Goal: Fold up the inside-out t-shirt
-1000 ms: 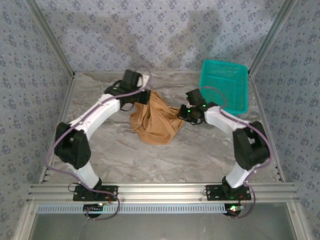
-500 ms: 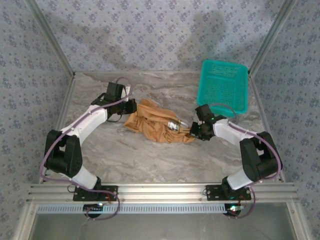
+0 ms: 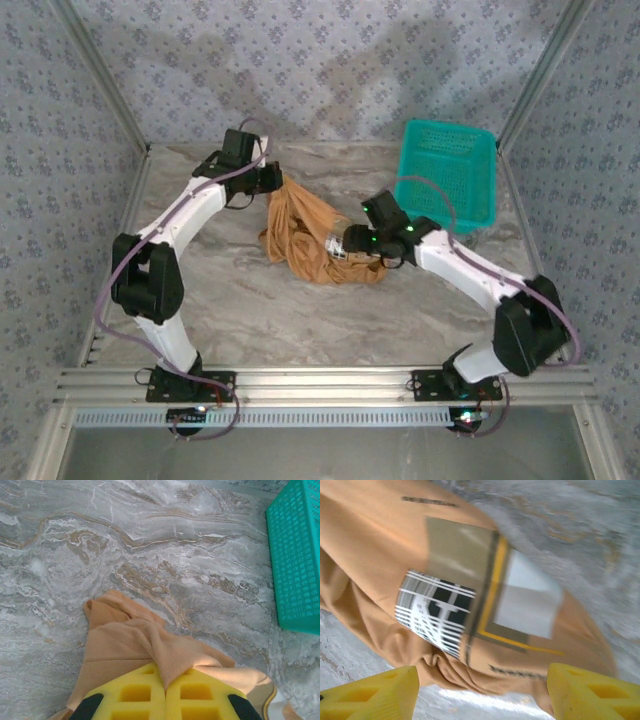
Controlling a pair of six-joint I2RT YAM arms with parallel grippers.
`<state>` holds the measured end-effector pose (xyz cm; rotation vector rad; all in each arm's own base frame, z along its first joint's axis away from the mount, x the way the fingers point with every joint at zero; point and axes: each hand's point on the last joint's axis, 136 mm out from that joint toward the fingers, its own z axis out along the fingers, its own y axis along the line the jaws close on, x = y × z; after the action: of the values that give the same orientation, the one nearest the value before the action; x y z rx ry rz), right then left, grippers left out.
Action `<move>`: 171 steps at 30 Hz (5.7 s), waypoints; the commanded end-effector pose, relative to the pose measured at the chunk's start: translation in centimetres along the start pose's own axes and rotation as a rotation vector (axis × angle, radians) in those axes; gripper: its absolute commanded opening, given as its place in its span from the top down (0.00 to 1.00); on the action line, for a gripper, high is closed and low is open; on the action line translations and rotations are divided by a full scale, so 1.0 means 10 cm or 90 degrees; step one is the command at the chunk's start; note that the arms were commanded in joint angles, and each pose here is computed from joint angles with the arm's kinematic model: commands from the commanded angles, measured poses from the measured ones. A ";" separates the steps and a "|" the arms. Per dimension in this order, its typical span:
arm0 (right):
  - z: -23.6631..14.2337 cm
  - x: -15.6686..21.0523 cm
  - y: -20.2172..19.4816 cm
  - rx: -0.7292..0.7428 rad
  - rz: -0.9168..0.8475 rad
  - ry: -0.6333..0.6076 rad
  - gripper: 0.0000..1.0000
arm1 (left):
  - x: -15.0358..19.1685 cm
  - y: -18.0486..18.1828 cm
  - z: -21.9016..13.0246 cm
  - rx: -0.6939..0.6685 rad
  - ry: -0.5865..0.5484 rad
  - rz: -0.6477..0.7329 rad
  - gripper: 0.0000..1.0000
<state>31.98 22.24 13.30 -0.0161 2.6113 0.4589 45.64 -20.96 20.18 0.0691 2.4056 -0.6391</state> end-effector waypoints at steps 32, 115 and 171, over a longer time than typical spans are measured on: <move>-1.56 -0.92 0.52 -0.351 0.043 -0.083 1.00 | -0.44 -0.01 -1.68 0.054 -0.152 -0.031 1.00; -0.20 0.14 -0.55 -0.153 0.127 0.089 1.00 | 1.07 1.92 -1.34 -0.271 -0.141 -0.283 1.00; 0.87 0.25 -0.06 0.146 -0.279 0.188 0.70 | 1.30 1.22 -0.53 -0.182 0.068 -0.176 0.51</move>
<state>32.22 25.04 3.22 -0.6061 2.8650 0.0825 34.48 -8.60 8.90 -0.3761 2.6665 -0.3661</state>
